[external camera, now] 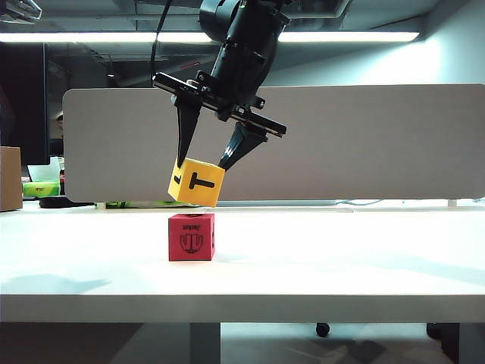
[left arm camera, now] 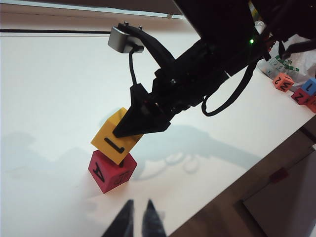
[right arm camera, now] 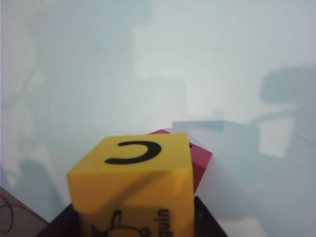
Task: Stack the letter block on the right onto the letter block on the left.
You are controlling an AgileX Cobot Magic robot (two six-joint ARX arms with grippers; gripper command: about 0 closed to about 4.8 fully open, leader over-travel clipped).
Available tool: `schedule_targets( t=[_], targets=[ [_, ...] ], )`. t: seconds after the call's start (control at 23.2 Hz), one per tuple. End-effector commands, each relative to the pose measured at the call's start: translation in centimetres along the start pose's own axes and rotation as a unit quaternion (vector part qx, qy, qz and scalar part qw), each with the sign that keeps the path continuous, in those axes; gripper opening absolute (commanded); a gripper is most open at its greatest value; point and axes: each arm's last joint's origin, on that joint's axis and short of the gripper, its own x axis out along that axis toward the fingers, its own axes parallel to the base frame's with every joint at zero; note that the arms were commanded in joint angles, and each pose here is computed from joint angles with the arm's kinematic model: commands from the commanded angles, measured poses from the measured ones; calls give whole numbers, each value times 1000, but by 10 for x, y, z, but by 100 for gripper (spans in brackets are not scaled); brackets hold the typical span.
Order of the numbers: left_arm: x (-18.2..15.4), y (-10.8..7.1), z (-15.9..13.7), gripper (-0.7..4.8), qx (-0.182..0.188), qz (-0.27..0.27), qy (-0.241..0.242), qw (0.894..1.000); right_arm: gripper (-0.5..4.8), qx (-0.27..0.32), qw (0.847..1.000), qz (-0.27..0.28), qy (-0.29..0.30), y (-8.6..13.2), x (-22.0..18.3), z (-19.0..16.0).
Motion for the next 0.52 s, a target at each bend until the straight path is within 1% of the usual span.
schedule_targets(
  t=[0.04, 0.52],
  targets=[
    [-1, -1, 2, 26, 6, 1, -6, 1000, 269, 4, 1000, -9, 1, 1, -3, -1],
    [-1, -2, 4, 25, 14, 0, -13, 1000, 270, 8, 1000, -11, 6, 0, -3, -2]
  ],
)
